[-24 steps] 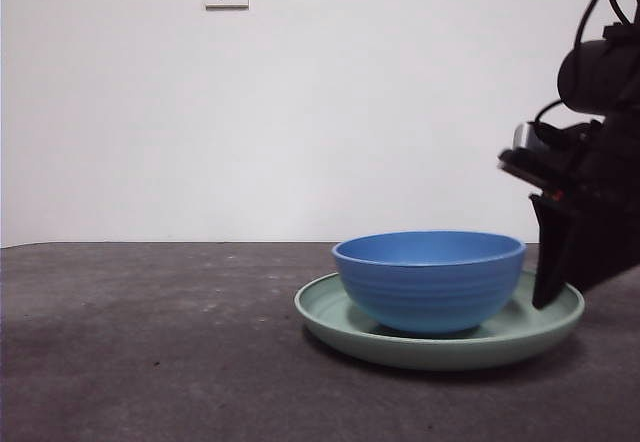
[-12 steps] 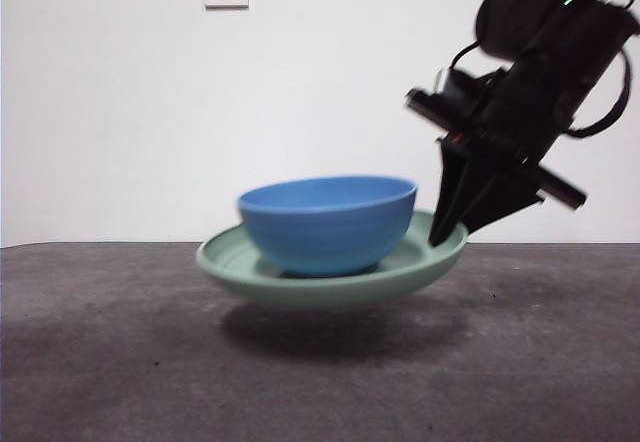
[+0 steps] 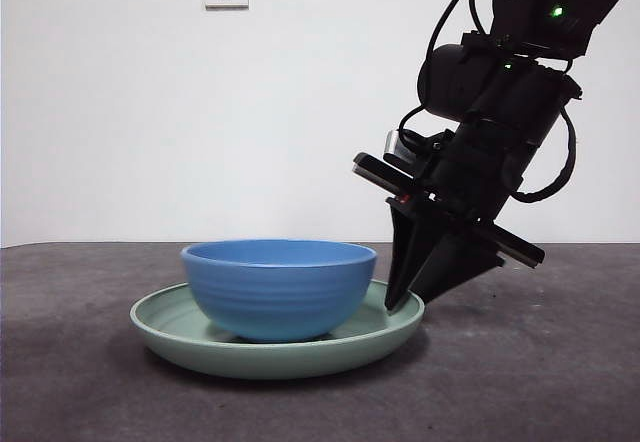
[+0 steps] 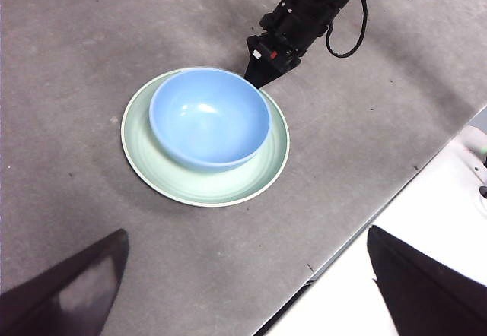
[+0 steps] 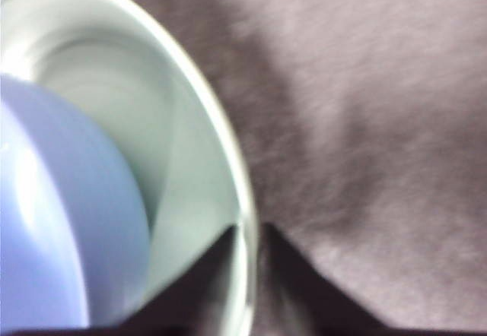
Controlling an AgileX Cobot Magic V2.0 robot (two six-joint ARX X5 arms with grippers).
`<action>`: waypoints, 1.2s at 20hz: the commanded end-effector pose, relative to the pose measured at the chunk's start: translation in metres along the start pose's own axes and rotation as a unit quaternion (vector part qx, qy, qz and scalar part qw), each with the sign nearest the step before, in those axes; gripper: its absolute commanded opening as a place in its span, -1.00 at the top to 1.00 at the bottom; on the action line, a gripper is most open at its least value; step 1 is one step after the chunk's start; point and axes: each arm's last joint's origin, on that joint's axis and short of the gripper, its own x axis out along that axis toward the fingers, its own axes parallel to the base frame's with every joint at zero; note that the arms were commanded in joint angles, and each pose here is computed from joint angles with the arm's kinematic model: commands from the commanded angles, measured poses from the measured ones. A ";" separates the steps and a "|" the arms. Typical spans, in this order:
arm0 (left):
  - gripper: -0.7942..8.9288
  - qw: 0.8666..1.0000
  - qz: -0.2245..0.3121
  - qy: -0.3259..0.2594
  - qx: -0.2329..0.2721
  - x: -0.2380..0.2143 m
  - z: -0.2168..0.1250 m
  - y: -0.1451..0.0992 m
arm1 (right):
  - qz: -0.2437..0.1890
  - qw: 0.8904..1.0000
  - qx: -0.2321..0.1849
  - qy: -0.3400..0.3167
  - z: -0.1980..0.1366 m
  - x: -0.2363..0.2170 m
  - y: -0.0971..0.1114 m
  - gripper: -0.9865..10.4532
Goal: Pick up the blue bowl, put it on the green plate, put it on desk
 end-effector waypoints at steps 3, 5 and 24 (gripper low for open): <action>-0.19 1.000 -0.004 -0.015 0.003 -0.005 0.005 -0.002 | 0.002 1.000 -0.007 -0.013 0.008 -0.002 0.005 0.13; -0.19 1.000 -0.004 -0.014 0.002 -0.005 0.005 -0.002 | -0.008 0.999 -0.012 -0.030 0.011 -0.013 0.010 0.13; -0.19 1.000 -0.004 -0.014 -0.011 -0.005 0.005 -0.002 | -0.094 0.968 -0.132 -0.194 -0.179 -0.270 0.055 -0.19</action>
